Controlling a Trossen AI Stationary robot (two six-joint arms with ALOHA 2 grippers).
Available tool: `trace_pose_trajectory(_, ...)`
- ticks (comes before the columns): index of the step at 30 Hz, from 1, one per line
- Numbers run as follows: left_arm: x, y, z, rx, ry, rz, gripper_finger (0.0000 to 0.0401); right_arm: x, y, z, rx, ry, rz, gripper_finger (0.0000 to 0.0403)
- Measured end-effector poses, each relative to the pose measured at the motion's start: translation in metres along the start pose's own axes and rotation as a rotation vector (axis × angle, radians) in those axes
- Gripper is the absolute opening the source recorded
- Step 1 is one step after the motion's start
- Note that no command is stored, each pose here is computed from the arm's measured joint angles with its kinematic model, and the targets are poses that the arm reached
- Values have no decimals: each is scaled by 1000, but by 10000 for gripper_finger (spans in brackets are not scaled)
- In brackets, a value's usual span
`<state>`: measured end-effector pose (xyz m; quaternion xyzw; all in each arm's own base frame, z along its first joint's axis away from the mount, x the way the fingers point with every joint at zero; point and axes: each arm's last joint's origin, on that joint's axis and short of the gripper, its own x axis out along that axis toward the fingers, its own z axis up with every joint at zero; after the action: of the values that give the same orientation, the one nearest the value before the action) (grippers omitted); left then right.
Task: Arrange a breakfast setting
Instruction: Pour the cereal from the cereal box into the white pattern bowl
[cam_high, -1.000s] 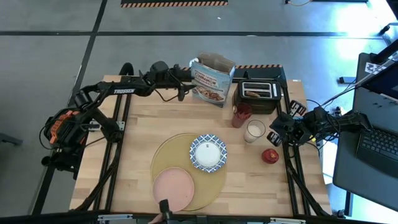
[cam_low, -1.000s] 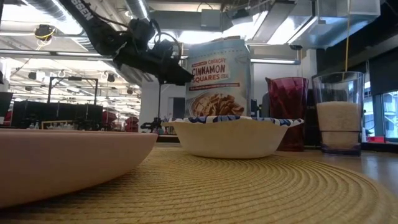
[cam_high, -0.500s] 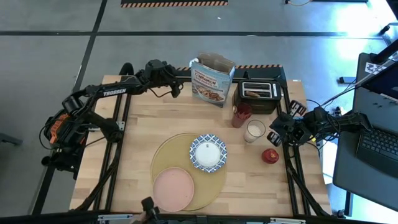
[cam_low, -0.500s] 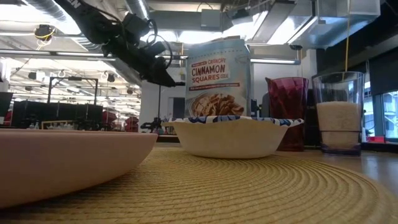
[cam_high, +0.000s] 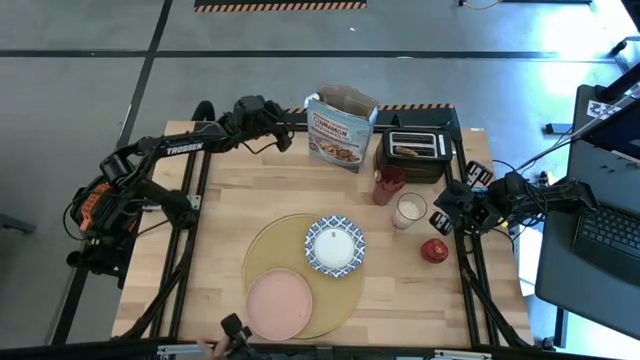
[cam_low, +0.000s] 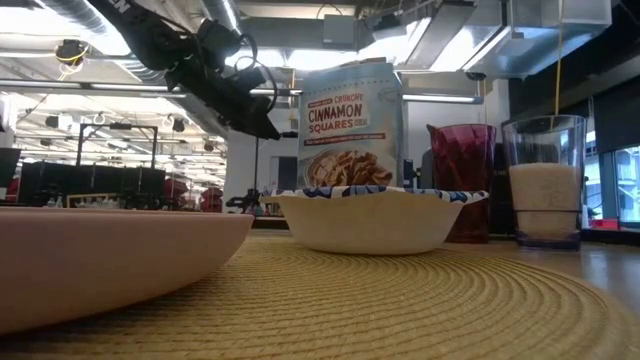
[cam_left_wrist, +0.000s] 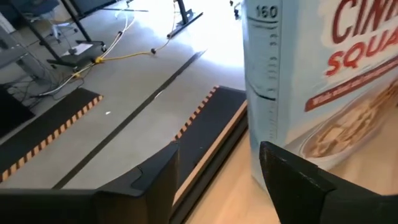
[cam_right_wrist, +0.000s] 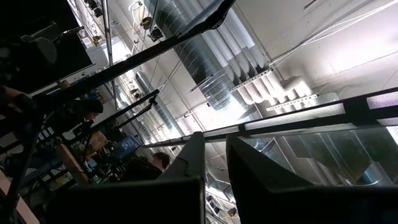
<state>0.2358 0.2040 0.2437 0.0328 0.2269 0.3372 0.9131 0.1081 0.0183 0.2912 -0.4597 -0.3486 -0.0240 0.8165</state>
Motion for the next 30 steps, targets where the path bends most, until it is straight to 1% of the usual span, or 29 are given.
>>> trace_pose_trajectory(2, 0, 0, 1, 0, -8, 0, 239, 0, 0, 0, 0, 0, 0, 37)
trace_pose_trajectory(5, 0, 0, 3, 0, -27, 8, 277, 0, 0, 0, 0, 0, 0, 37)
trace_pose_trajectory(12, 0, 5, 5, -37, -46, 99, 375, 0, 0, 0, -3, 13, -8, 37)
trace_pose_trajectory(14, 0, 7, 5, -40, -47, 84, 392, 0, 0, -1, -3, 21, -14, 37)
trace_pose_trajectory(17, 4, 12, 1, -45, -47, 49, 397, 0, 0, -1, -4, 22, -14, 37)
trace_pose_trajectory(21, 14, 25, -6, -54, -52, 116, 390, 0, 0, -1, -20, 22, -15, 37)
trace_pose_trajectory(23, 21, 29, -11, -64, -53, 127, 390, 0, -1, -1, -29, 22, -15, 37)
trace_pose_trajectory(27, 35, 27, -18, -68, -69, 120, 389, 0, -1, 0, -50, 21, -17, 37)
trace_pose_trajectory(30, 45, 22, -25, -90, -74, 89, 389, 0, -1, 0, -56, 20, -17, 37)
